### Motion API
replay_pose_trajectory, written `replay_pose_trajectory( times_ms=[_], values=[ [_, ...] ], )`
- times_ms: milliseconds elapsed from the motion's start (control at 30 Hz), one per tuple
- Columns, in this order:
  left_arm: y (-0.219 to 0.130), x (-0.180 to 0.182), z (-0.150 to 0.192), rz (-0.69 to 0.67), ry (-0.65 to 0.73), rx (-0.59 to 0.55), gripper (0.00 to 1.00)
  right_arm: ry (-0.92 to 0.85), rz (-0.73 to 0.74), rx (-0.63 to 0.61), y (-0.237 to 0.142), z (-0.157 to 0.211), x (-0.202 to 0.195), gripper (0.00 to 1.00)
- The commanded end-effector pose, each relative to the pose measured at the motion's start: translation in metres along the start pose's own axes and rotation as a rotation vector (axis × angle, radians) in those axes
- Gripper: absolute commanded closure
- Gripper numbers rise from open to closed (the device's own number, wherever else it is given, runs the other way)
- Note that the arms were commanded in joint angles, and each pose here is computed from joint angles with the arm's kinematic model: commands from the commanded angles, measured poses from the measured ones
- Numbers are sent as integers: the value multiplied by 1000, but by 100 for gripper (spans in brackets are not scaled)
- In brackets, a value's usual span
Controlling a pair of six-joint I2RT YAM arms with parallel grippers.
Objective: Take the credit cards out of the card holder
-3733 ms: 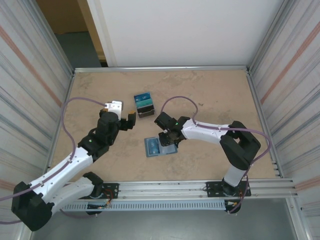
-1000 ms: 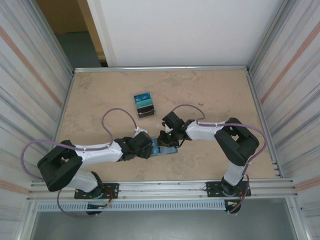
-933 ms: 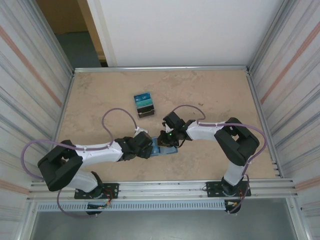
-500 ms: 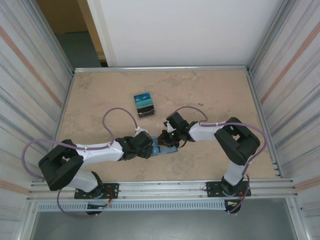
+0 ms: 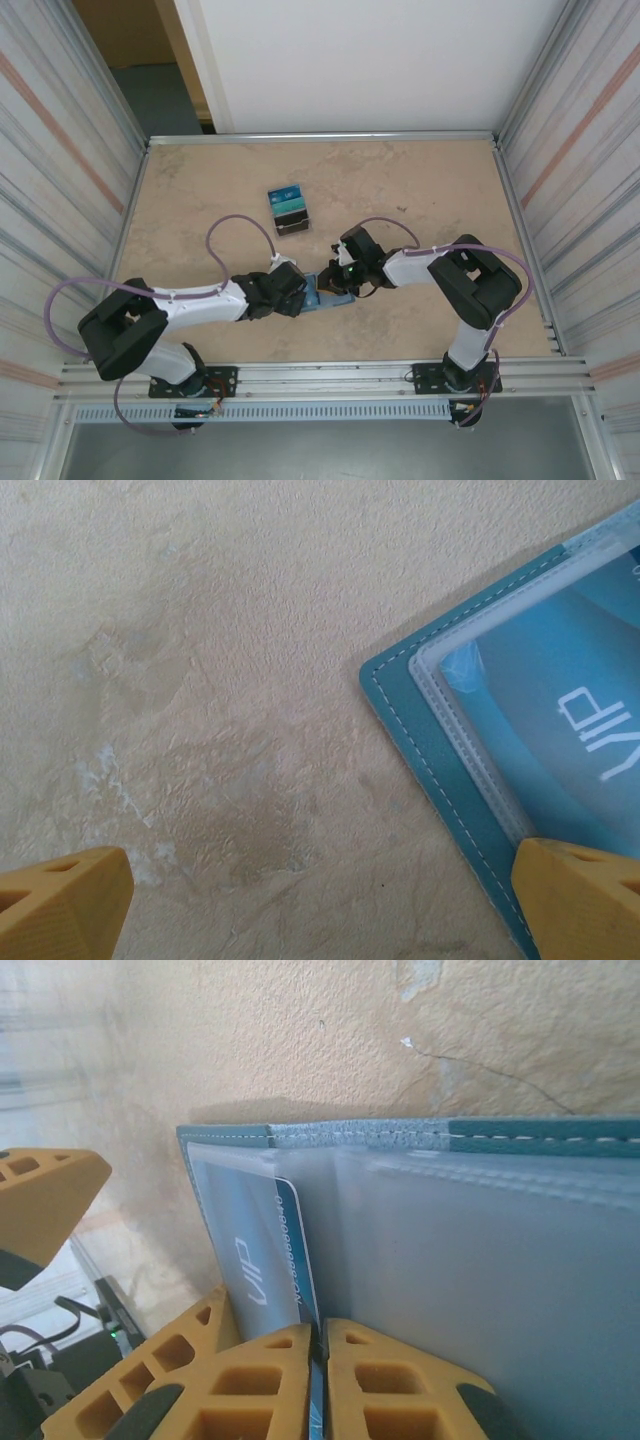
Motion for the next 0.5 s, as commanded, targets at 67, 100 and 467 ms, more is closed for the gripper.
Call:
replay_pose_trajectory(
  times_ms=[67,100,467],
  values=[
    [1,-5,0,8,26,23,2,-33,-107,20,-6,2,21,94],
    [1,-5,-2,9,28,19,1,-36,-108,21,-6,2,21,94],
    [1,-7,-3,16,33,20,1,-53,-119,58,2,7,23,90]
  ],
)
Point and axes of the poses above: each hand's point on the last joint's axis, 136 mm out from that joint toward the fingers, its own y axis out along the fingers, its own x axis along the line the jaws close on, z = x × y, the point moved 6 cm from there along -y, back along the fingers, and after that the axes turned 3 degrees about -y, right-handed, at the moved point
